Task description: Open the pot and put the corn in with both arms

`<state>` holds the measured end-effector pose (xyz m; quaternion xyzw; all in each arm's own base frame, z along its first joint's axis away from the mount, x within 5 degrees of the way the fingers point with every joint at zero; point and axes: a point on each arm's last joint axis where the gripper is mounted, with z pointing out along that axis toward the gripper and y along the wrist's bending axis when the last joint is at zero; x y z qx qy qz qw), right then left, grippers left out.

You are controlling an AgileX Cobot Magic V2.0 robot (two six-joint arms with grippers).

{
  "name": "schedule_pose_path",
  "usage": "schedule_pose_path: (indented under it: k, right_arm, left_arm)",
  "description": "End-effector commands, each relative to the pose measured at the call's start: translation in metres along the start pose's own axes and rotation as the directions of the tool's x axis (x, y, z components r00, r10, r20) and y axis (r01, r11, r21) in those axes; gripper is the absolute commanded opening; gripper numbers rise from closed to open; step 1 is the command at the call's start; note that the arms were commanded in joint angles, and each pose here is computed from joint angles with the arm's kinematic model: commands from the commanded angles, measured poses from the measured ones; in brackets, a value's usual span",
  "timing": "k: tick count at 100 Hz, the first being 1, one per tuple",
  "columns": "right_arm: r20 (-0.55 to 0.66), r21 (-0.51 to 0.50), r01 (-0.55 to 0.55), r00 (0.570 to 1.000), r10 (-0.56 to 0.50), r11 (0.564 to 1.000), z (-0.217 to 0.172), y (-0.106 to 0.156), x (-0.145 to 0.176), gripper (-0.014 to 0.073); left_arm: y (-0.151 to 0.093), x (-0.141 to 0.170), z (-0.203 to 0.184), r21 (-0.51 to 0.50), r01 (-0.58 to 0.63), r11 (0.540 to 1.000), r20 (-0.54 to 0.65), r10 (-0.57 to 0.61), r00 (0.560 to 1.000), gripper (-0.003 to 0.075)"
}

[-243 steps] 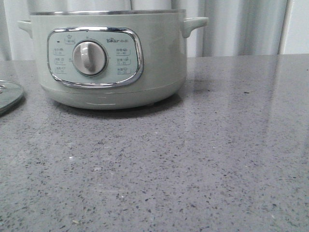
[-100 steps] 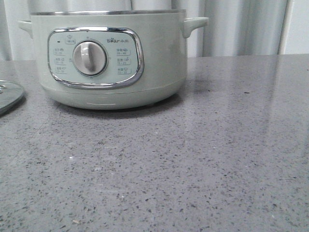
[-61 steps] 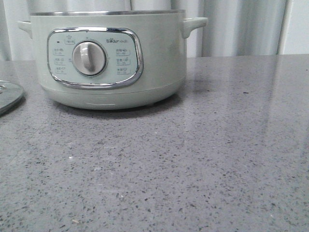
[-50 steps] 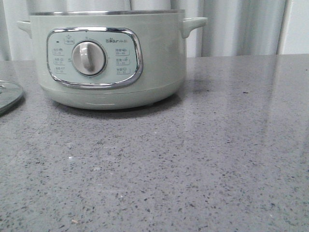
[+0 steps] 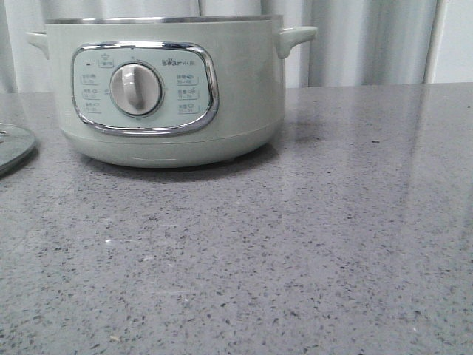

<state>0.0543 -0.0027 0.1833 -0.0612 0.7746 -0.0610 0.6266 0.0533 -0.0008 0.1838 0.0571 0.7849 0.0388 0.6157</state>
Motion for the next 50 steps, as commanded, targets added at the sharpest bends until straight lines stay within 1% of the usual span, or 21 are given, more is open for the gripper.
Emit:
schedule_pose_path:
  k: [1,50]
  right_arm:
    - [-0.001,0.007,0.006,1.0,-0.006,1.0,0.0001,0.0005,0.0055,-0.0058]
    - [-0.003,0.007,0.006,1.0,-0.006,1.0,0.0001,0.0005,0.0057,-0.0058]
  left_arm:
    - [0.0005,-0.0029,-0.0013,-0.012,0.012,1.0,0.077,-0.011,0.997,-0.002]
    - [0.0005,-0.0029,-0.0013,-0.012,0.012,1.0,0.077,-0.011,0.997,-0.002]
